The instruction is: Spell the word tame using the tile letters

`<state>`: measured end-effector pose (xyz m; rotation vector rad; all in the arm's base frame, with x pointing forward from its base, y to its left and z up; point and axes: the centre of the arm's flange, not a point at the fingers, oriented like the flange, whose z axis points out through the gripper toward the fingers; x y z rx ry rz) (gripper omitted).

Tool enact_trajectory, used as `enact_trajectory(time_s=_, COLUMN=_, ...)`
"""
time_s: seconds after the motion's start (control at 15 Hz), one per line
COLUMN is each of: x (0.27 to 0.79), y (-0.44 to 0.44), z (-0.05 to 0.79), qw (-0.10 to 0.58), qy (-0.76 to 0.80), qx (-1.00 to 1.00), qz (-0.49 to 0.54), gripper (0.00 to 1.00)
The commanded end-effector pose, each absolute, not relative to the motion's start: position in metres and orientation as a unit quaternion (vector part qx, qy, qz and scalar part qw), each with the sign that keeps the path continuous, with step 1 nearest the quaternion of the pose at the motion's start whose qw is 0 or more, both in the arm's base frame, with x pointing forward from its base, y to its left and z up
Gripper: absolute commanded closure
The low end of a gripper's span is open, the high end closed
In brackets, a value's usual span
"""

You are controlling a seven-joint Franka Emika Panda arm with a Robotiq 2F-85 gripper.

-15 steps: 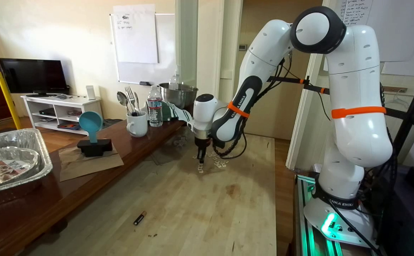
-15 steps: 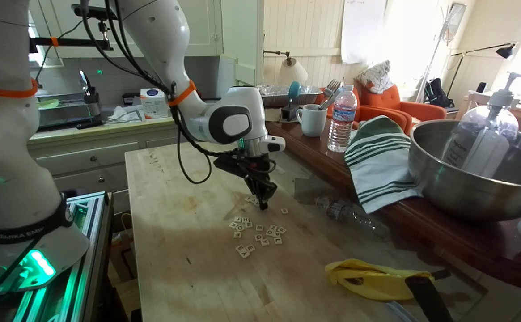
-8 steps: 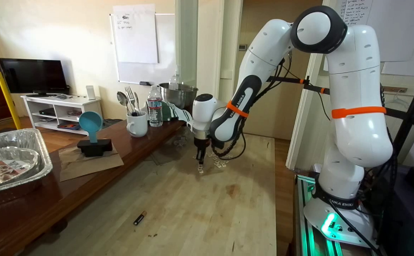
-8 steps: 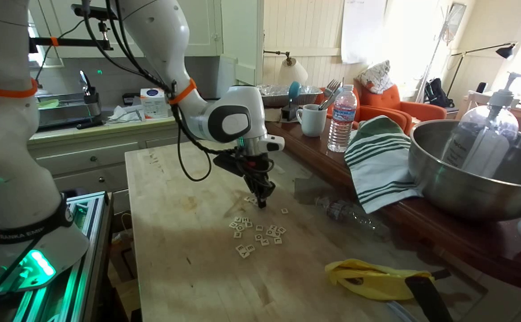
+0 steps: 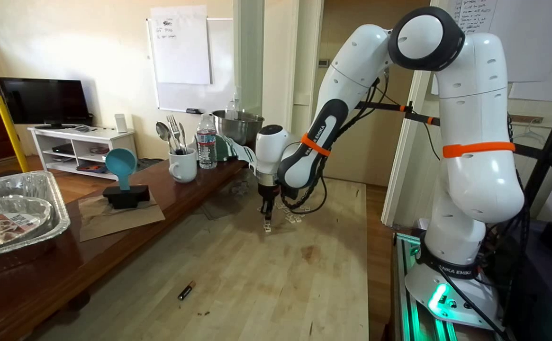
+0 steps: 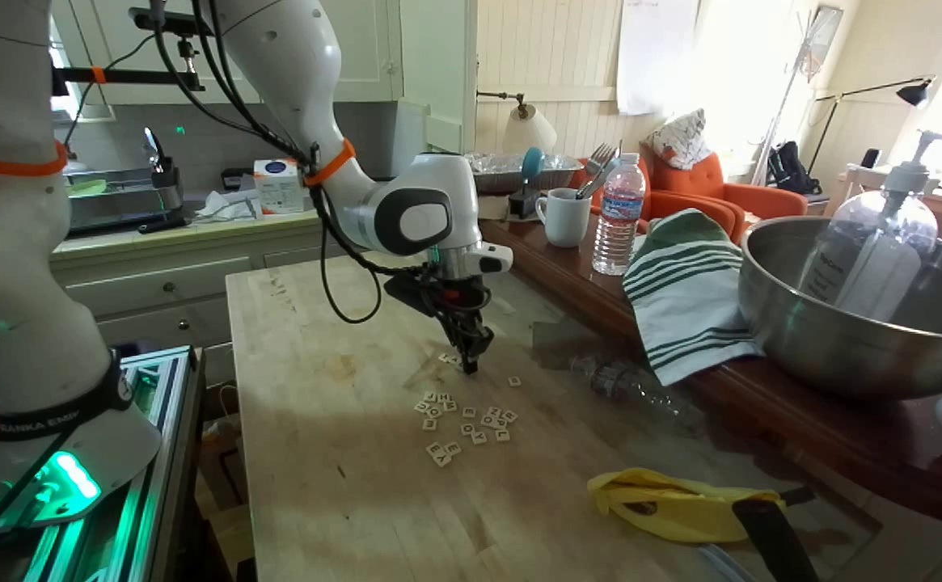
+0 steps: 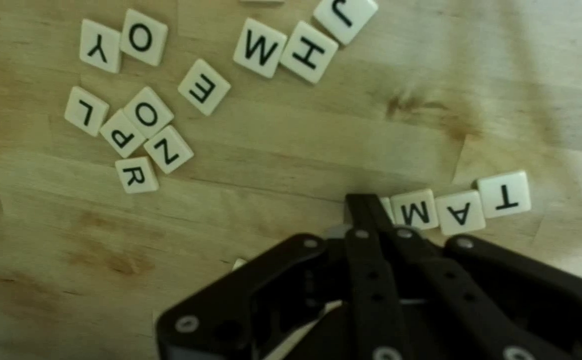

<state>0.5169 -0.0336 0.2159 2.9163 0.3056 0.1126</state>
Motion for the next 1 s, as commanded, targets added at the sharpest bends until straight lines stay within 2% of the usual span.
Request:
enact_trajectory(time_s=0.0, x=0.507, y=-0.028, z=0.225, qw=0.100, qy=0.086, qx=0.991, qz=0.038, gripper=1.00)
enact_trajectory(time_s=0.33, x=0.505, y=-0.022, z=0.248, qw=0.101, qy=0.084, qx=0.990, qz=0.058, gripper=1.00)
enact_trajectory(time_s=0.4, x=0.505, y=-0.021, z=0.252, qw=0.098, qy=0.089, qx=0.989, qz=0.060, gripper=0.88)
enact_trajectory(time_s=0.47, x=0.505, y=-0.019, z=0.255, qw=0.092, qy=0.097, qx=0.989, qz=0.058, gripper=0.72)
enact_trajectory(time_s=0.93, x=0.499, y=0.001, z=0.260, qw=0.047, qy=0.138, qx=0.989, qz=0.036, gripper=0.22)
